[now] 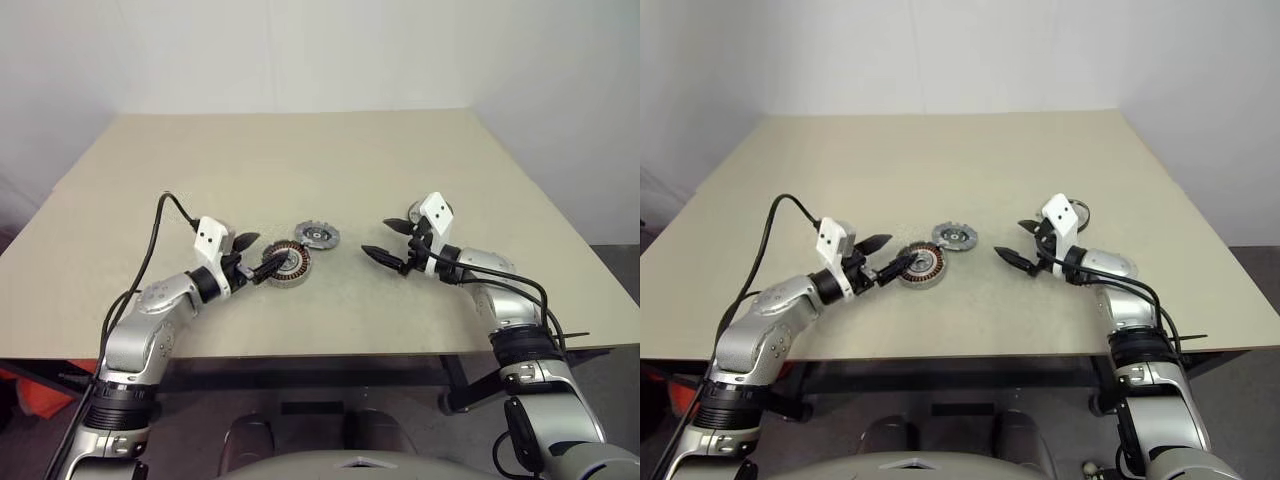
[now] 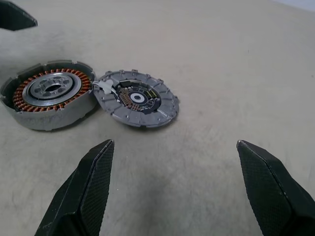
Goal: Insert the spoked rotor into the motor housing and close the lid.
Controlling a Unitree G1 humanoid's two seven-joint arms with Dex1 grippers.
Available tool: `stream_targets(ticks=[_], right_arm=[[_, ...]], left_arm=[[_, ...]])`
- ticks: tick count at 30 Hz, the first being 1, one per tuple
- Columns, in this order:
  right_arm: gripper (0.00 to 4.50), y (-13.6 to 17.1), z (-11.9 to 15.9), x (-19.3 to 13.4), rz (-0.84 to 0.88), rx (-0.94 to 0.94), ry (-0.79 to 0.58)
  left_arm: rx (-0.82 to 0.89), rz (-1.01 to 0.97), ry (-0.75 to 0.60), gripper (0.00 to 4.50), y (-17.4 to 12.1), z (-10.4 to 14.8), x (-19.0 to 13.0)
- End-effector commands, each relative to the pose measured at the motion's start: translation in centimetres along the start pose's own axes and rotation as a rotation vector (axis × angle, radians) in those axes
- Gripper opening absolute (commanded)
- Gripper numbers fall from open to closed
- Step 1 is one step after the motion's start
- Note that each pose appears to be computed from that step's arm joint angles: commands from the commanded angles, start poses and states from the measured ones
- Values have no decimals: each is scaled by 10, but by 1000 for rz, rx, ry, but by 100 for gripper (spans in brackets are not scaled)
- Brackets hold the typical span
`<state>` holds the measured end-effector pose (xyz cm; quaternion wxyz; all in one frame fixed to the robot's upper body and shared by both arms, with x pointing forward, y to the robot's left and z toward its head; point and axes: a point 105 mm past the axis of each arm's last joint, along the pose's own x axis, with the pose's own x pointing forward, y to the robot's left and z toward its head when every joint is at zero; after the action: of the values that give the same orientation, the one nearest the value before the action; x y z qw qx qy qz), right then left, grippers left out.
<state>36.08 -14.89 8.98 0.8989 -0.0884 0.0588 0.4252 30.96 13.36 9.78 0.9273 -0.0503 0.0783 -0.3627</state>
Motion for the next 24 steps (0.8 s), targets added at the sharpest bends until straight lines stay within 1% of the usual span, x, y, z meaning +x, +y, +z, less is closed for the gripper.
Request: stream_targets(ticks=[1, 24], right_arm=[[450, -6, 21, 2, -7, -48, -50], [450, -2, 20, 9, 7, -66, -43]], left_arm=[[40, -27, -28, 448, -6, 13, 0], [63, -14, -1, 448, -6, 8, -1]])
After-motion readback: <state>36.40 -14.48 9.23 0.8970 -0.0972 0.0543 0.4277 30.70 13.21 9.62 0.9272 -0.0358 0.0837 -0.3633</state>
